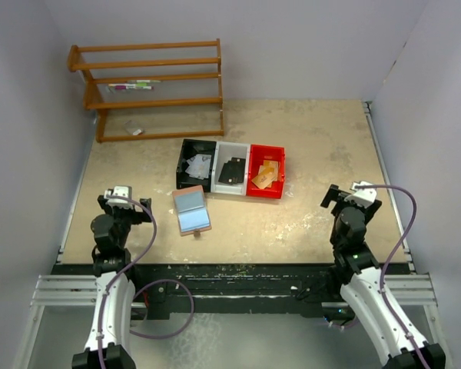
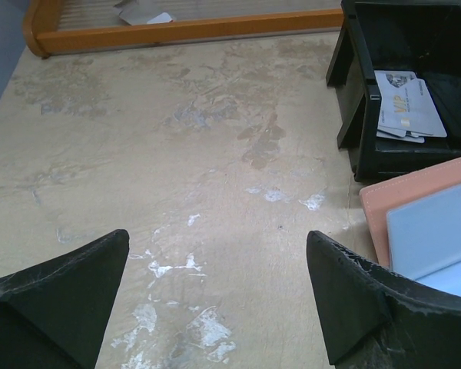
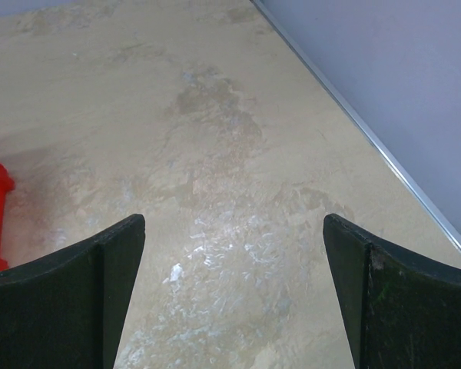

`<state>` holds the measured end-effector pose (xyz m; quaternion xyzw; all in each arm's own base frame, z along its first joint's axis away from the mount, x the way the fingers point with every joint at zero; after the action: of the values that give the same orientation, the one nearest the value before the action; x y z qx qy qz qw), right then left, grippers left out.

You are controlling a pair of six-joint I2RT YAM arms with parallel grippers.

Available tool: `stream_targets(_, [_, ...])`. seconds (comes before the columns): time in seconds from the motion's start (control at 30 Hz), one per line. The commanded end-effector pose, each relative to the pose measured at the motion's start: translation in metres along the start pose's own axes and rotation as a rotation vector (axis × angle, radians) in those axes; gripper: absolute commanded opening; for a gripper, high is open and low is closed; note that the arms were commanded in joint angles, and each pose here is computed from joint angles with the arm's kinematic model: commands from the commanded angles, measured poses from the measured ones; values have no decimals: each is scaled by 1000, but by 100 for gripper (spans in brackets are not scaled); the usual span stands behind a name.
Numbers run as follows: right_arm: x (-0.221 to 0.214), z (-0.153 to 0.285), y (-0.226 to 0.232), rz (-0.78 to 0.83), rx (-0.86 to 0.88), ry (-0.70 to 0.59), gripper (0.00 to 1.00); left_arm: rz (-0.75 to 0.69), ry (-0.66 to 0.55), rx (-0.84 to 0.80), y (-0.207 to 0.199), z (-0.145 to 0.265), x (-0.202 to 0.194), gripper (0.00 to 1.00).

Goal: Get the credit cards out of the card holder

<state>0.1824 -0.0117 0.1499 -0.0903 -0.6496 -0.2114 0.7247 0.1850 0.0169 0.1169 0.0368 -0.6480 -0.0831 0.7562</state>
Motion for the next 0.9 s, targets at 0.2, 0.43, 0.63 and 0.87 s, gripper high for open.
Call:
stream_targets(0.2, [5,-14,18,45,108,-52,100,9,-27,4,0,-1,5,99])
stream_targets(0.43, [0,-9,16,1,130,-61,100,5,-24,-10,0,-2,5,99])
stream_targets(0.63, [-1,6,10,23,241,-172,100,-1,-29,-21,-1,-2,5,99])
stream_targets(0.87, [-7,4,17,1,279,-127,100,-5,-19,-38,-2,-4,5,99])
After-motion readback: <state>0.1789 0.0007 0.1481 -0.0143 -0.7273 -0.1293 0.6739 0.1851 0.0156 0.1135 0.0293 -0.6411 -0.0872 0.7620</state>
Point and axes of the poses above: each gripper's point midway between its finger pads, its own z axis back along the fingers, its own y axis along the line the jaws close on, x = y × z, the point moved 8 cm from there along z, back along the fingers, and after that the axes turned 9 degrees about -z, right-handed, at the moved point
